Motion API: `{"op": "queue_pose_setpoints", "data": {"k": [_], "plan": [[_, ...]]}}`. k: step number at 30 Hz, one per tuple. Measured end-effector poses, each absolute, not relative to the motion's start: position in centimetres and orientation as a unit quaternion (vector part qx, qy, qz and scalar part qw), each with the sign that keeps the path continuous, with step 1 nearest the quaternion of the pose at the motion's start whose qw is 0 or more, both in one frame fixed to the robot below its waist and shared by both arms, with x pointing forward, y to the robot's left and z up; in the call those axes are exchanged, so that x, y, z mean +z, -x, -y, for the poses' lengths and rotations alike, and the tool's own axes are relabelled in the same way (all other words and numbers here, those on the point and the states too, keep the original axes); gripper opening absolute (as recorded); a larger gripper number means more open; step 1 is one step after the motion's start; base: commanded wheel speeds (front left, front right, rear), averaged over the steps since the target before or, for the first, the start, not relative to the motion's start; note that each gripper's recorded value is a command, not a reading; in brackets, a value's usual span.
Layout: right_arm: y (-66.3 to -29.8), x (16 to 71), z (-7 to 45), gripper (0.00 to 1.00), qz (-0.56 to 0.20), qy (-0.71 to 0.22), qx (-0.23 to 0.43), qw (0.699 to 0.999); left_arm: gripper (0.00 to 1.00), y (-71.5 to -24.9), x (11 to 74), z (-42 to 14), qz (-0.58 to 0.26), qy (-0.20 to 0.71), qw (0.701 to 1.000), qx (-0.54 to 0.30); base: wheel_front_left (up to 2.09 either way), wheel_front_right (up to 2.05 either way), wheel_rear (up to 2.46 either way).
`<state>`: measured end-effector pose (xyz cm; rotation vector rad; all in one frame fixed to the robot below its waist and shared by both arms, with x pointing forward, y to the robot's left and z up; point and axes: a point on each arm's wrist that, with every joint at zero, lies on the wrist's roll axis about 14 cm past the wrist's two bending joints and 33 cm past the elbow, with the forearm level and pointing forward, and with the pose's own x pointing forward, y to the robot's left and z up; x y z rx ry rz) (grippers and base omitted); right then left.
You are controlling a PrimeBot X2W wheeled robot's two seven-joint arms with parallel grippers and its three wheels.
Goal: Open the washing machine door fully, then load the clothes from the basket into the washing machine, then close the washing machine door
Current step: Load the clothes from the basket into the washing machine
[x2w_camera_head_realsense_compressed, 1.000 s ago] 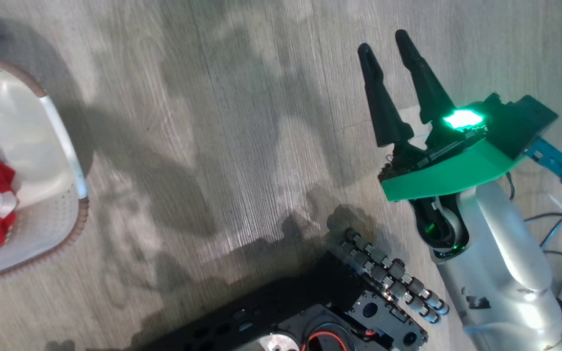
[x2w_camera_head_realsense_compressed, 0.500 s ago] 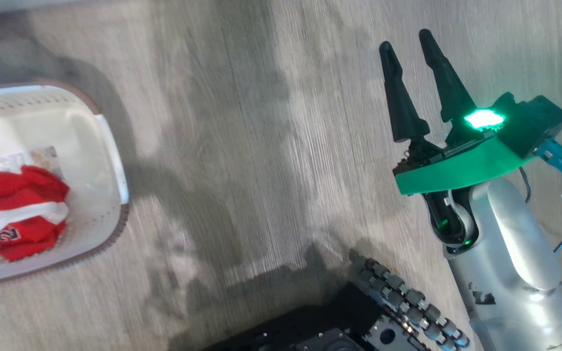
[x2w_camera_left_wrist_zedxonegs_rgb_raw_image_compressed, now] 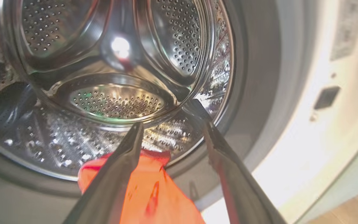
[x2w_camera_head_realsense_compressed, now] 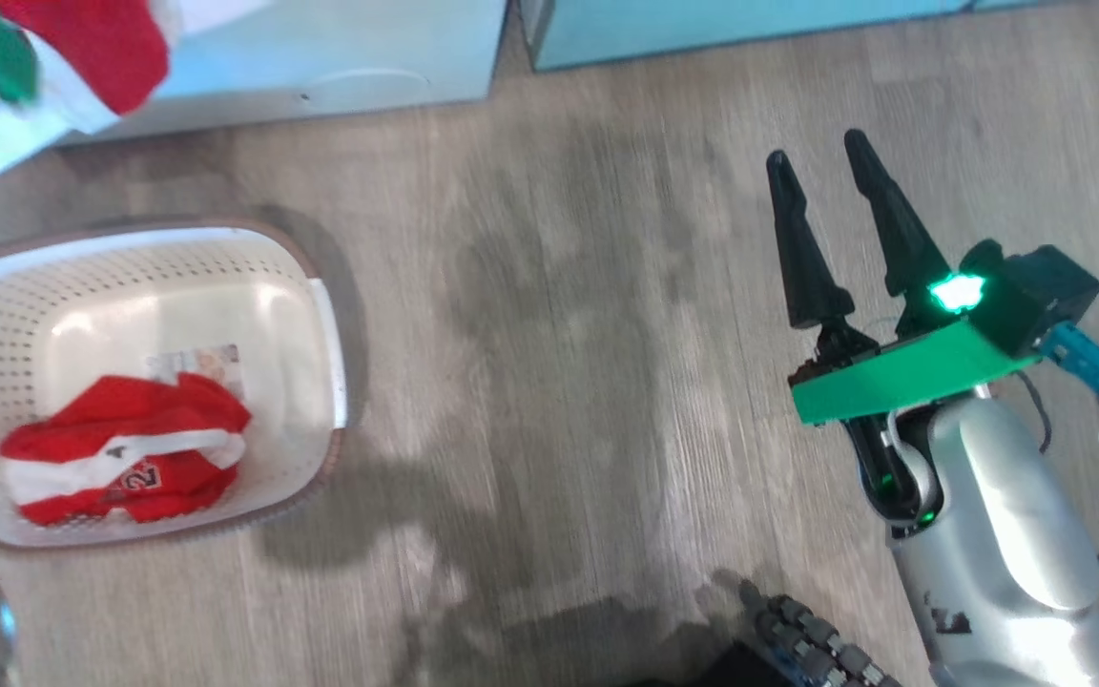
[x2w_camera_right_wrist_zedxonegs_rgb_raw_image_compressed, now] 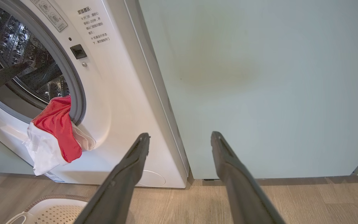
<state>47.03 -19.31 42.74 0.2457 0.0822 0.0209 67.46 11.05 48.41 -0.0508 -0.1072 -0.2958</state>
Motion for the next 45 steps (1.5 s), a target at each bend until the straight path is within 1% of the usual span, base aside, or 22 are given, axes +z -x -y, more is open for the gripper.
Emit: {"op": "queue_pose_setpoints", "data": {"k": [7, 18, 24, 32, 45], "plan": [[-46.4, 44.0, 18.3, 1.0, -0.029, -0.126, 0.024, 0.991, 1.0, -61.9, 47.0, -12.4, 0.036, 0.001, 0.99, -0.137, 0.0, 0.0, 0.0], [-46.1, 43.3, 17.3, 1.0, -0.038, -0.132, 0.033, 0.99, 1.0, -55.8, 43.6, -13.7, 0.005, 0.066, 0.995, -0.073, 0.0, 0.0, 0.0], [-46.0, 43.6, 17.3, 1.0, -0.035, -0.132, 0.033, 0.99, 1.0, -52.8, 42.1, -13.7, -0.017, 0.073, 0.996, -0.054, 0.0, 0.0, 0.0], [-46.0, 43.9, 17.1, 1.0, -0.031, -0.133, 0.036, 0.99, 1.0, -50.8, 41.5, -13.3, -0.031, 0.071, 0.996, -0.049, 0.0, 0.0, 0.0], [-45.9, 43.9, 16.7, 1.0, -0.033, -0.135, 0.041, 0.989, 1.0, -50.6, 42.0, -13.6, -0.026, 0.07, 0.996, -0.042, 0.0, 0.0, 0.0]]}}
